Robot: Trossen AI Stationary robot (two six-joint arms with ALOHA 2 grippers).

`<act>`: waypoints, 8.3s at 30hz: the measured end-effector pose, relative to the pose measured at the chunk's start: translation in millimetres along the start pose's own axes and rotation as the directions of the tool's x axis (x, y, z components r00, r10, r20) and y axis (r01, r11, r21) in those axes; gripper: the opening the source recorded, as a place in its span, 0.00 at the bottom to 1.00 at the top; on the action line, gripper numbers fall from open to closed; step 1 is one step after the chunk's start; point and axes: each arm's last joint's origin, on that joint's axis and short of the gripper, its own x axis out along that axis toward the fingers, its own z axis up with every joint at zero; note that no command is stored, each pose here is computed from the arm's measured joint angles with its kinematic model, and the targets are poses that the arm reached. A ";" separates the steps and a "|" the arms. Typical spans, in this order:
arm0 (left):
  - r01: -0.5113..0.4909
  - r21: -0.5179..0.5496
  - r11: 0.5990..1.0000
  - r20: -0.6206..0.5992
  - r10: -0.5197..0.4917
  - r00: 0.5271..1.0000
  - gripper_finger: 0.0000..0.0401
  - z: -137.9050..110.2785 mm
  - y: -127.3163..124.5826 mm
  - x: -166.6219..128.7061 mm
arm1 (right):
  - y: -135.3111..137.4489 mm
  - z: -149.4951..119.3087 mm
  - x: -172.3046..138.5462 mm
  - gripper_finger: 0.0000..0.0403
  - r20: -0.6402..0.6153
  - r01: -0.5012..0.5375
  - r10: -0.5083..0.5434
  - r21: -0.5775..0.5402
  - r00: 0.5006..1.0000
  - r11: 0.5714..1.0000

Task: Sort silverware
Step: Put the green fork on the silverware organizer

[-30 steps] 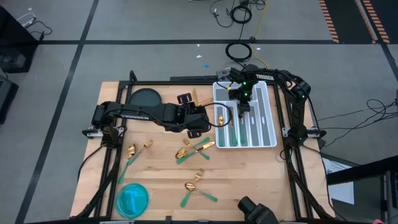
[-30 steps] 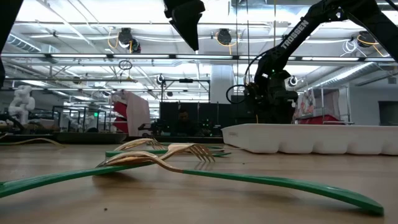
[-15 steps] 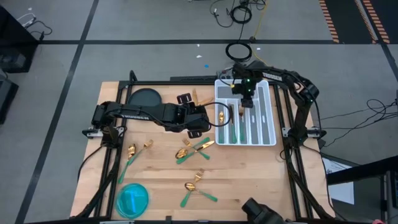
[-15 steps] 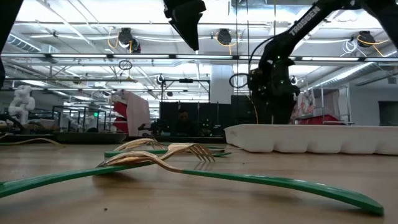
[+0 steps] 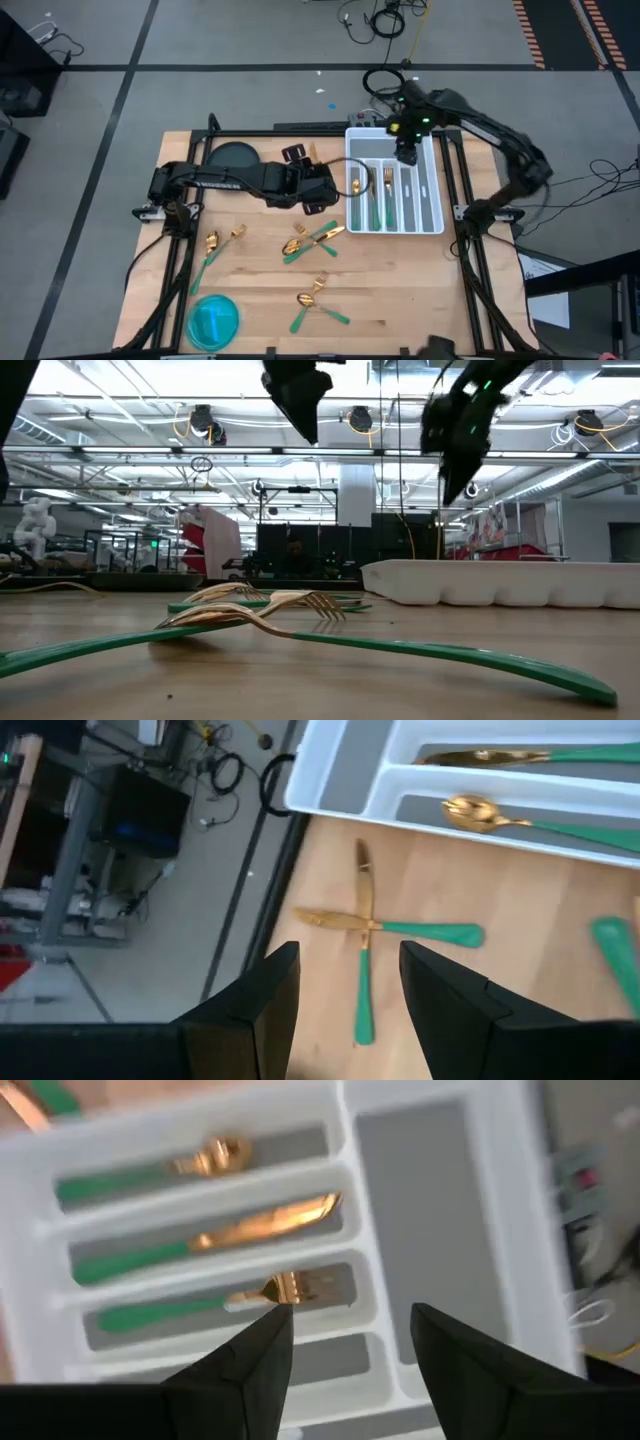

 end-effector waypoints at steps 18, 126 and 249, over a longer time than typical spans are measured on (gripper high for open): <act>0.491 -0.322 0.810 0.126 -0.477 0.870 0.45 -122.4 13.9 -35.3 | 103.6 -83.8 -149.2 0.49 0.426 0.069 -0.140 0.177 0.894 0.982; 0.110 -0.698 0.708 -0.378 -0.495 0.783 0.12 -312.7 -70.7 20.6 | 87.0 -58.4 -124.8 0.49 0.341 -0.042 -0.092 0.367 0.936 0.929; 0.234 -0.824 0.516 -0.048 -0.475 0.879 0.02 -136.4 8.1 -28.7 | 87.0 -58.4 -124.8 0.49 0.341 -0.023 -0.093 0.320 0.936 0.947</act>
